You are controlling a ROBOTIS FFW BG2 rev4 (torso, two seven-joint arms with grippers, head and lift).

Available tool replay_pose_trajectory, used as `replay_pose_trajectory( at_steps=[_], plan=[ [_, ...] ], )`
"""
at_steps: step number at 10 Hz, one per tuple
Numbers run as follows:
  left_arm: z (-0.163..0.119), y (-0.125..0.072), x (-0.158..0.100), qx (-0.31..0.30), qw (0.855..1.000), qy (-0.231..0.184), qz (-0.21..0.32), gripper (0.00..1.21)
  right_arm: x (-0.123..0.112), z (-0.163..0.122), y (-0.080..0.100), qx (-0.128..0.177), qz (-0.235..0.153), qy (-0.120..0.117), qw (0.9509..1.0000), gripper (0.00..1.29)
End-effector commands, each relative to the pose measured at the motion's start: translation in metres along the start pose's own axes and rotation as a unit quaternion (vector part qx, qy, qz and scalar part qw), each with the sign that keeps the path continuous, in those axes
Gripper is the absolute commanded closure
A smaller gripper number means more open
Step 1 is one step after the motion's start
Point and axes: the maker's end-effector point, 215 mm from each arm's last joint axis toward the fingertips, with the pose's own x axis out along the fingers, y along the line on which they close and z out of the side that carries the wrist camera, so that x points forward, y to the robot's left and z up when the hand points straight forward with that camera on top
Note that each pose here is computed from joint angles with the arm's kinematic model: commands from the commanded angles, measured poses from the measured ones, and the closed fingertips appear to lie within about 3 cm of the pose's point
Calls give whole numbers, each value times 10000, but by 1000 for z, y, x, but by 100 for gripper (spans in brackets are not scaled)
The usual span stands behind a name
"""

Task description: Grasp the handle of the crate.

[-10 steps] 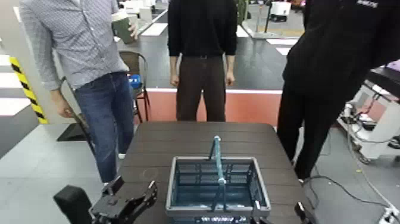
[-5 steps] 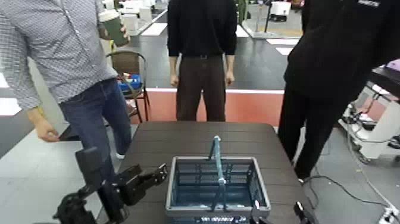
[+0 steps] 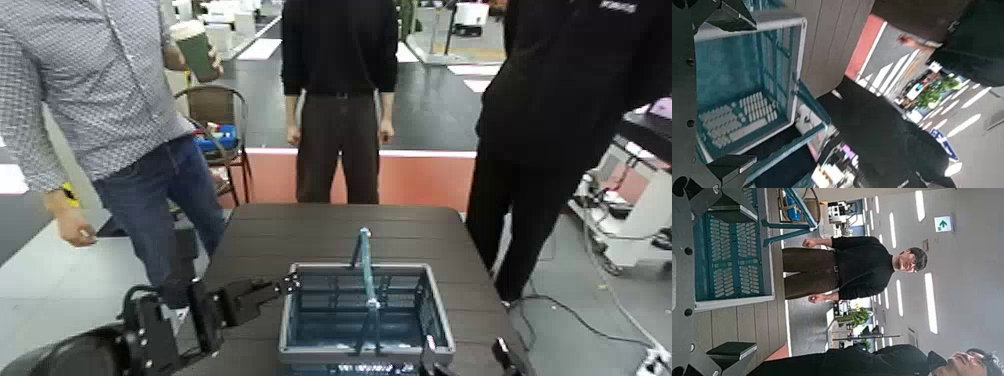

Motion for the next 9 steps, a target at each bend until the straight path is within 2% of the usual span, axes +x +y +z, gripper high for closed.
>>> replay_pose_trajectory(
  at_steps=[1,4,6,9],
  plan=[
    [-3,-18,18,-438,9972,378,-464,11,0,0,1,8,4,1,10000,15],
    [-5,-33,42,-819,9905,677,-868,11,1,0,2,17,17,-4,10000,15],
    [-3,-50,56,-1058,9829,897,-1211,11,1,0,4,29,29,1,10000,15],
    [-5,-58,66,-1262,9721,1248,-1536,11,3,-1,8,63,75,9,10000,15]
  ],
)
